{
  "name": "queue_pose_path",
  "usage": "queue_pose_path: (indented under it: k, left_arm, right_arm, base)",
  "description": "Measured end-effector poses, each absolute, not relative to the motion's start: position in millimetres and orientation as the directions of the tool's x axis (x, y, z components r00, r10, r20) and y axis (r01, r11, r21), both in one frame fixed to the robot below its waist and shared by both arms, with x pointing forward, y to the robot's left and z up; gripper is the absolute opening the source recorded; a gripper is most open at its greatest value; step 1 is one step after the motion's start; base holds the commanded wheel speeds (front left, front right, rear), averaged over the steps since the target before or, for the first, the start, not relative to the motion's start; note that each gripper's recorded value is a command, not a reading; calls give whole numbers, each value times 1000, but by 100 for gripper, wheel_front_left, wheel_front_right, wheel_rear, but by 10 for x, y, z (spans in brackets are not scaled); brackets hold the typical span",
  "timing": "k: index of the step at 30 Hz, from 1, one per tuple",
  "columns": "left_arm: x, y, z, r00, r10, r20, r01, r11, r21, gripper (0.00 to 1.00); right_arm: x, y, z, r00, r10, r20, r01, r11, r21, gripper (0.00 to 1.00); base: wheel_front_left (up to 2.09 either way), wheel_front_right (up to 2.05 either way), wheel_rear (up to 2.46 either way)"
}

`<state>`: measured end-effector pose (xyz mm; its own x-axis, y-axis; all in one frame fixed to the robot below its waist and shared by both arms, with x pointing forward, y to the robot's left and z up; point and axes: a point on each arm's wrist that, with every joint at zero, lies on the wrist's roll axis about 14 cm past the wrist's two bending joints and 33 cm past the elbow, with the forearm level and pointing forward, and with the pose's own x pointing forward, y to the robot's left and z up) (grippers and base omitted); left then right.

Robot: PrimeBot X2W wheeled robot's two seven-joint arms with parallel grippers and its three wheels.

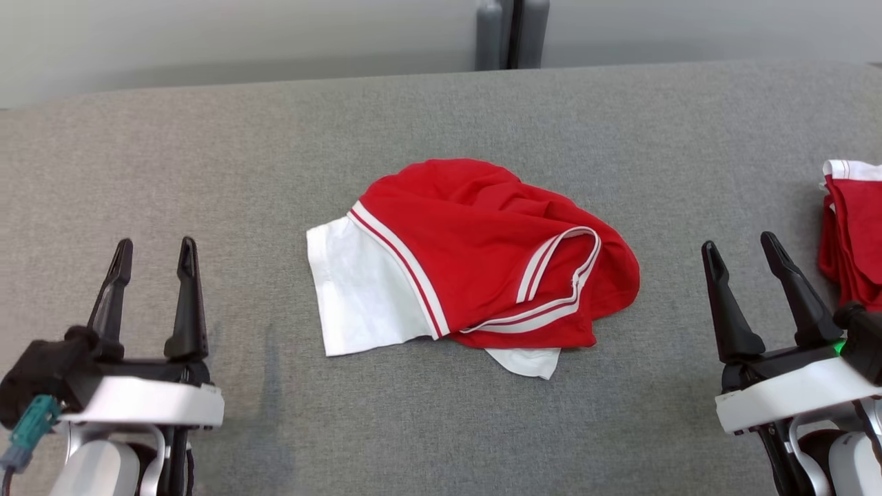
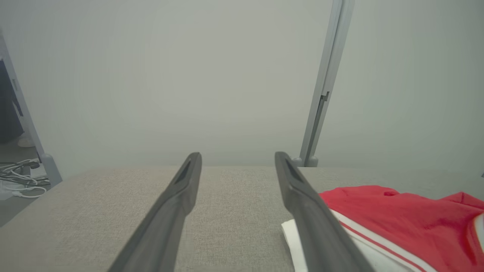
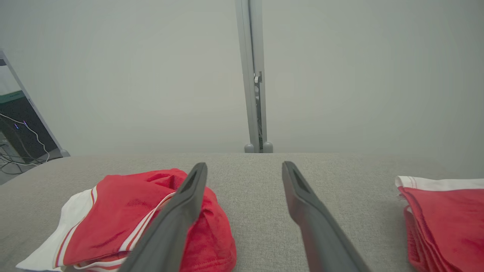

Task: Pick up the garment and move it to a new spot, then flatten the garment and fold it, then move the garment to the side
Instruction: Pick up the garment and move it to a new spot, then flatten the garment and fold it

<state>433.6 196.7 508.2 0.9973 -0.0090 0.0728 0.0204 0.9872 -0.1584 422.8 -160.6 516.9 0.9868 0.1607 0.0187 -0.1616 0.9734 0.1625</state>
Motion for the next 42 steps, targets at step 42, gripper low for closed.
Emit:
queue_pose_path:
  k: [42]
  left_arm:
    - [3673, 1896, 5031, 999, -52, 6, 52, 994, -98, 100]
  right_arm:
    - [3788, -1760, 5364, 992, 120, 22, -122, 987, 109, 100]
  base:
    - [0, 0, 0]
